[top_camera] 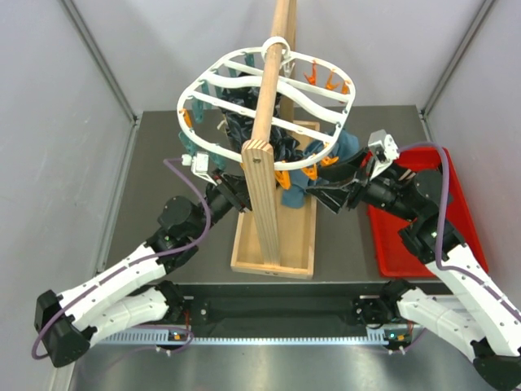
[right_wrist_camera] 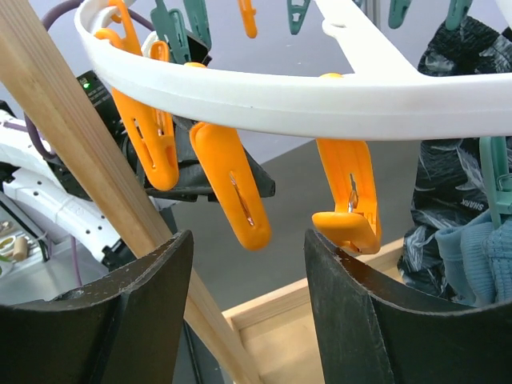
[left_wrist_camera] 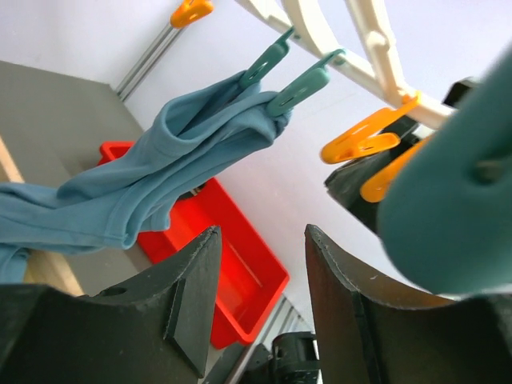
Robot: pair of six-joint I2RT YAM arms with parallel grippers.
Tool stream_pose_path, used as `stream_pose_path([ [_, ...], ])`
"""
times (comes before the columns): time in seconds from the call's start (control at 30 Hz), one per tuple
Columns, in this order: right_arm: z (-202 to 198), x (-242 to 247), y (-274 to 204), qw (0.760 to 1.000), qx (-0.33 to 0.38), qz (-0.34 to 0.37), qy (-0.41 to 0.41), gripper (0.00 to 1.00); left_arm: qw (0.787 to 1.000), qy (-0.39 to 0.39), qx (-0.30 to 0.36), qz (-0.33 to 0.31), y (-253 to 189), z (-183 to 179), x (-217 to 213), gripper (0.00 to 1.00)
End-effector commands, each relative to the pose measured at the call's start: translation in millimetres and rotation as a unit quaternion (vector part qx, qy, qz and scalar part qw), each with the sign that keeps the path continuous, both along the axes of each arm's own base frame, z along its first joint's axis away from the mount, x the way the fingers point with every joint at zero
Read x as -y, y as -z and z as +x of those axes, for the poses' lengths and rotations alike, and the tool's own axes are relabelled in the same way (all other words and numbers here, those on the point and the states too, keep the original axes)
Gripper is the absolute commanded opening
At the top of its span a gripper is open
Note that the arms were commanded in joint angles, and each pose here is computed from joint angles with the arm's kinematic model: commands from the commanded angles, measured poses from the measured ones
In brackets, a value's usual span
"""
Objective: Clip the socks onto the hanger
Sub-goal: Open the clamp at the hanger.
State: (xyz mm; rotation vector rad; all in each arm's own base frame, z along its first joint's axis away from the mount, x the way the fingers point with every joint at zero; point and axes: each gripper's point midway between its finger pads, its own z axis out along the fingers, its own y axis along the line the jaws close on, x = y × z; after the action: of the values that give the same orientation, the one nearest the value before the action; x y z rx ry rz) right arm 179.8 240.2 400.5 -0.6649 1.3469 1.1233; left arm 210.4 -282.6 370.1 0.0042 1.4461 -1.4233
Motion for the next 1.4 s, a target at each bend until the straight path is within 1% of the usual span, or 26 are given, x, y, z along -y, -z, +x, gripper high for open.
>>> stream_pose_path([
  [0.0, -10.5, -4.0, -11.5, 0.999, 0.033, 0.014, -0.022, 0.58, 0.997, 0.025, 0.043, -0.06, -31.1, -19.2, -8.6, 0.52],
  [0.23, -14.9, -2.9, -15.7, 0.998, 0.047, 0.01, -0.027, 0.59, 0.994, 0.064, 0.043, -0.072, -31.2, -31.1, -2.7, 0.51],
  [0.43, -14.2, -7.1, -22.8, 0.998, 0.056, 0.012, -0.035, 0.59, 0.992, 0.083, 0.06, -0.08, -44.1, -38.3, -0.5, 0.51],
  [0.63, -11.5, -11.7, -26.8, 0.997, 0.059, 0.02, -0.039, 0.59, 0.99, 0.102, 0.061, -0.076, -50.7, -39.4, 7.6, 0.52],
  [0.8, -9.0, -14.3, -28.4, 0.997, 0.056, 0.022, -0.039, 0.58, 0.99, 0.1, 0.054, -0.081, -50.0, -36.0, 9.6, 0.52],
  [0.87, -8.3, -15.1, -26.7, 0.998, 0.054, 0.021, -0.039, 0.58, 0.991, 0.095, 0.052, -0.083, -50.9, -35.1, 7.8, 0.52],
  [1.03, -6.2, -13.1, -20.1, 0.999, 0.043, 0.021, -0.025, 0.58, 0.994, 0.054, 0.024, -0.092, -46.6, -26.5, -6.1, 0.5],
  [1.07, -6.7, -12.3, -22.0, 0.998, 0.047, 0.025, -0.024, 0.58, 0.995, 0.046, 0.014, -0.087, -40.9, -24.1, -7.7, 0.5],
  [1.13, -7.6, -11.0, -22.1, 0.998, 0.048, 0.03, -0.02, 0.58, 0.995, 0.027, 0.003, -0.096, -39.4, -21.4, -15.4, 0.48],
  [1.2, -7.0, -10.5, -24.9, 0.998, 0.049, 0.033, -0.018, 0.58, 0.995, 0.023, -0.009, -0.098, -34.0, -21.5, -18.7, 0.47],
  [1.23, -7.3, -10.8, -25.9, 0.998, 0.05, 0.033, -0.018, 0.58, 0.994, -0.002, -0.016, -0.107, -34.7, -14.9, -25.6, 0.47],
  [1.37, -6.3, -12.4, -28.4, 0.998, 0.05, 0.033, -0.021, 0.57, 0.992, -0.034, -0.021, -0.121, -36.1, -13.6, -42.9, 0.47],
])
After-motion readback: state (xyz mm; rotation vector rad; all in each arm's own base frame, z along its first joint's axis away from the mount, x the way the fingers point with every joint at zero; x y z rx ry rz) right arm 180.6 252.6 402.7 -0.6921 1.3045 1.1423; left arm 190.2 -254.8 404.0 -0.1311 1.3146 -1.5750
